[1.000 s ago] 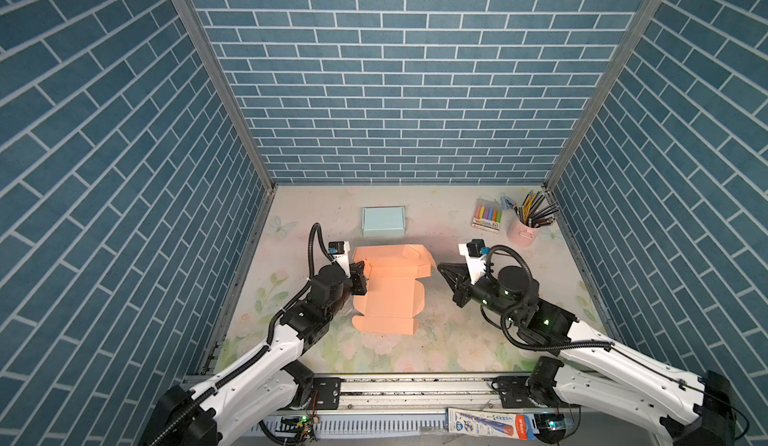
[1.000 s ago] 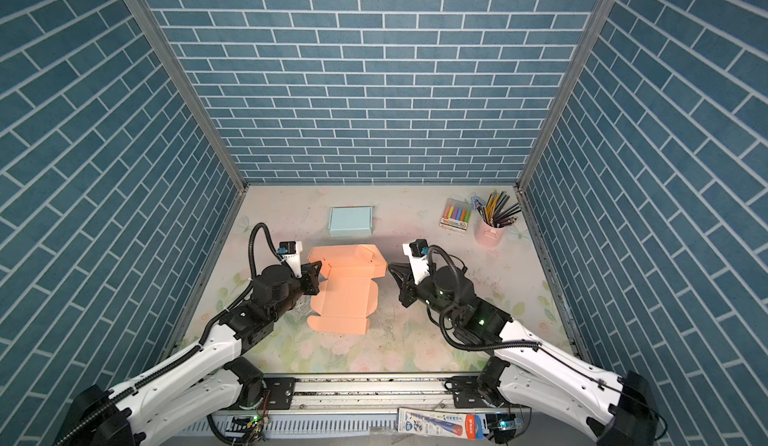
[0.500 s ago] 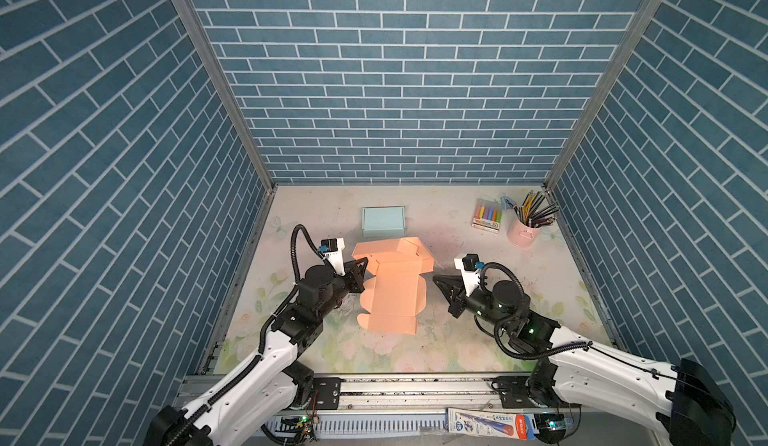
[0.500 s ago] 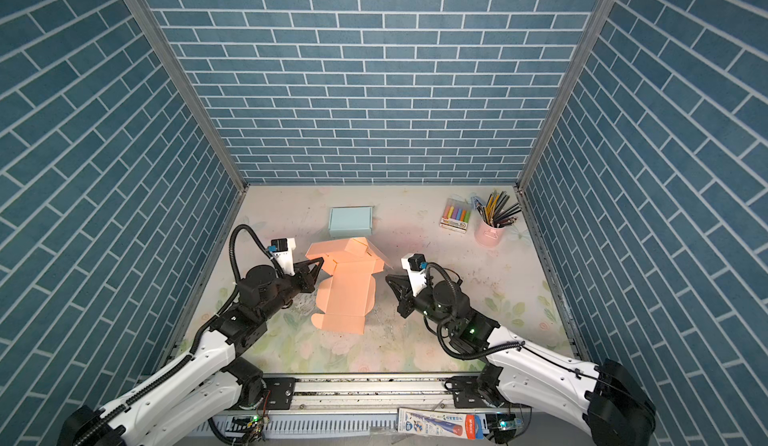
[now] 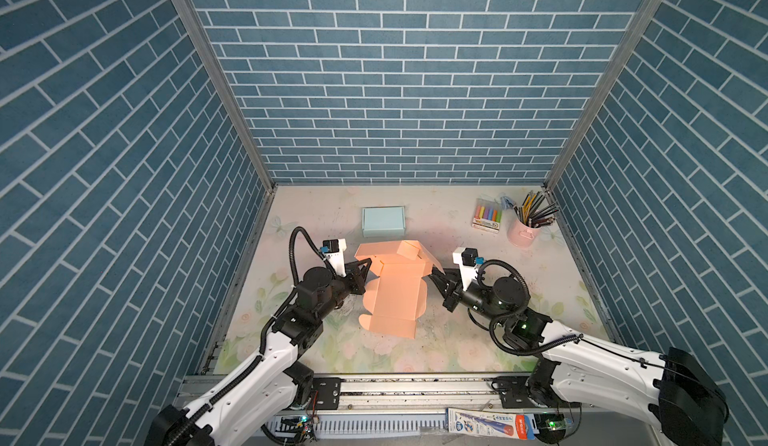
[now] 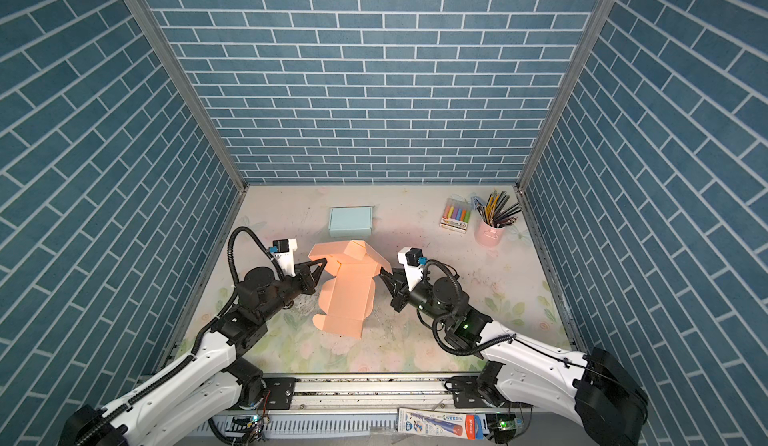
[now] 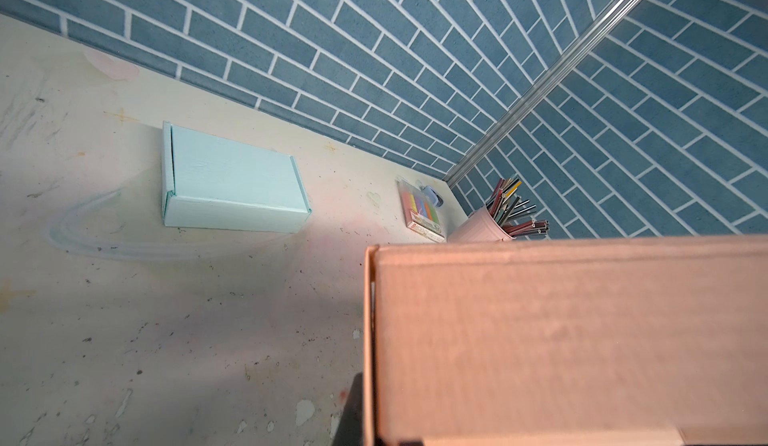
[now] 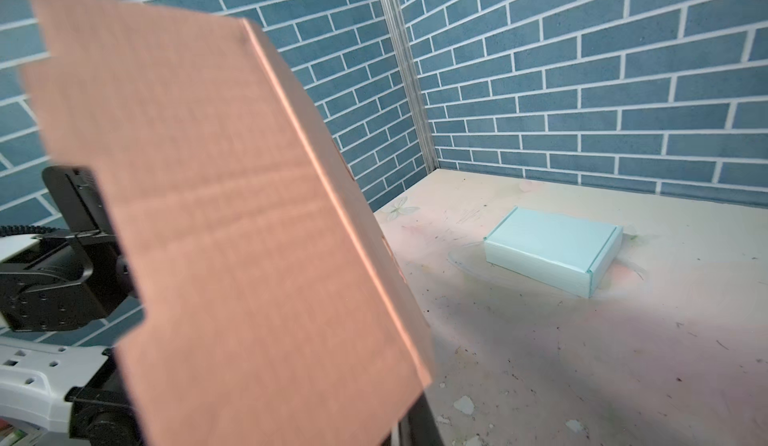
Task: Fold the paper box
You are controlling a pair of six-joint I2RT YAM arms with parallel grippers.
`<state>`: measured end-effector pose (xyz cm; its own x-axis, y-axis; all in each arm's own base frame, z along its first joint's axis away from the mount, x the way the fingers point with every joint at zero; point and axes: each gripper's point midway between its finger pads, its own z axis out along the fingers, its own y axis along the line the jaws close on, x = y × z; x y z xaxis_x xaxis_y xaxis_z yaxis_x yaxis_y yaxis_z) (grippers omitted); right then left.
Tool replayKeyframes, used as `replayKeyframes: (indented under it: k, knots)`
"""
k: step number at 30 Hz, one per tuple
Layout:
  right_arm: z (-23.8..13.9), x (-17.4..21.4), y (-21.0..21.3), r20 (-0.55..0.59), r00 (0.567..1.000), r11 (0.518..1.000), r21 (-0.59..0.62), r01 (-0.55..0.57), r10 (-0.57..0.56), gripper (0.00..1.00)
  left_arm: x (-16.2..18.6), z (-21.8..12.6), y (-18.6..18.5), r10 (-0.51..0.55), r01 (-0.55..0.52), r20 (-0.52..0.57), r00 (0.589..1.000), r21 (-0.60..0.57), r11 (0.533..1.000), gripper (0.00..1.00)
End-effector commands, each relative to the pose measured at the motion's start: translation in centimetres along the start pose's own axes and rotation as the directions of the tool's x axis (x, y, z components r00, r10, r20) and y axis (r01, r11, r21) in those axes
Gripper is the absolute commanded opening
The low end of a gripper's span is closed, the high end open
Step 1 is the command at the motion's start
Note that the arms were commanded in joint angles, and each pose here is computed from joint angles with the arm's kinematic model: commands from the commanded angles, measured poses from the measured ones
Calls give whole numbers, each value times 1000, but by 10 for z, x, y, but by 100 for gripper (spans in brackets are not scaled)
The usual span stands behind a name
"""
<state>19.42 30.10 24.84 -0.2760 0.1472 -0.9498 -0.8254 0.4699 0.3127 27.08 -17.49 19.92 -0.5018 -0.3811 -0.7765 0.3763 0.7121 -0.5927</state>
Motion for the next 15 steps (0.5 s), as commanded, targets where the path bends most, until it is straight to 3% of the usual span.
replayKeyframes:
  k: [1, 15]
  knots:
    - [3, -22, 14, 59, 998, 998, -63, -9, 12, 9, -1, -4, -1, -9, 8, 20, 1000, 22, 1000, 8]
    - [19, -6, 8, 2, 998, 997, -42, -58, 58, 8, 10, -4, 4, -4, 5, -8, 1000, 18, 1000, 8]
